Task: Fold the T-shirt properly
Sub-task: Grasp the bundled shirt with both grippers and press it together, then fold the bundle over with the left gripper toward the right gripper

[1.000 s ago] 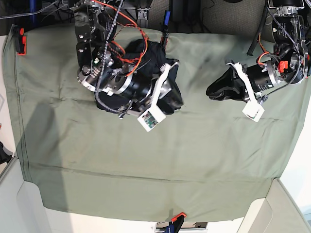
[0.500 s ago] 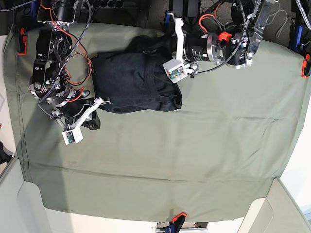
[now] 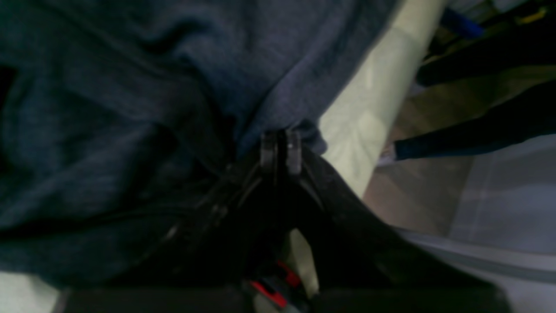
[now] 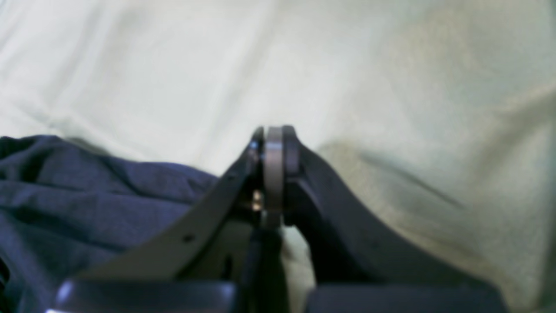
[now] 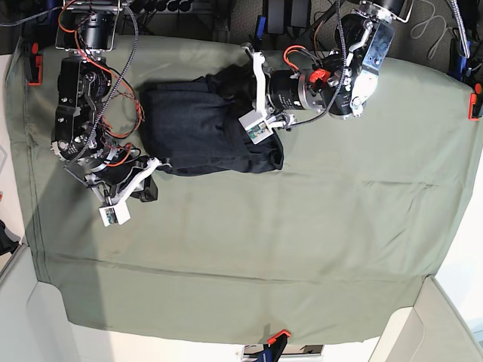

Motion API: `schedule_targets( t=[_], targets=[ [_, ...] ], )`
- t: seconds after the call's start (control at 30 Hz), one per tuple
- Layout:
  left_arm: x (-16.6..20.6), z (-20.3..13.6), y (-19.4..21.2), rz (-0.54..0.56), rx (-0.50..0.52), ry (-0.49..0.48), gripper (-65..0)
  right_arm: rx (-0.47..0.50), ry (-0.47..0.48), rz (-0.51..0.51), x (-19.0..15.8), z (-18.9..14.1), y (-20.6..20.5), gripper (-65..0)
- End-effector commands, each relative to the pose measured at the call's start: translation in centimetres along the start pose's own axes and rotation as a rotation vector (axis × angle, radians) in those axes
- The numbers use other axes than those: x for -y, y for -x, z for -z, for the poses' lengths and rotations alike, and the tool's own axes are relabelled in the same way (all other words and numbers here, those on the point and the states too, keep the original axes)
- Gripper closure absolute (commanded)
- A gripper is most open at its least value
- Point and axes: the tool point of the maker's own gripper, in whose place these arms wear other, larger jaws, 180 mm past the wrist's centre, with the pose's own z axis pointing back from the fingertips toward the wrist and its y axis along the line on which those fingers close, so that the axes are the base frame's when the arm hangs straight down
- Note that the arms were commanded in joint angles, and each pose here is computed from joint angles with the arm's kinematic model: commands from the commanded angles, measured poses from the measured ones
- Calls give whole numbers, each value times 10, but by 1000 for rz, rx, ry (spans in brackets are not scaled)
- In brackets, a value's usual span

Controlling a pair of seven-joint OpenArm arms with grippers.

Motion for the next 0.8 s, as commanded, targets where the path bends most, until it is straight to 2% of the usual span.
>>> schedule_targets(
  t=[0.0, 0.37, 0.77],
  targets=[
    [-4, -5, -6, 22, 20, -5, -15, 50, -13, -14, -3, -1, -17, 0],
    [-41, -45, 38, 72, -142, -90, -15, 49, -21, -16, -6, -1, -17, 0],
    [-43, -54, 50, 61, -176, -87, -15, -59, -141, -112, -50, 18, 16, 0]
  ],
)
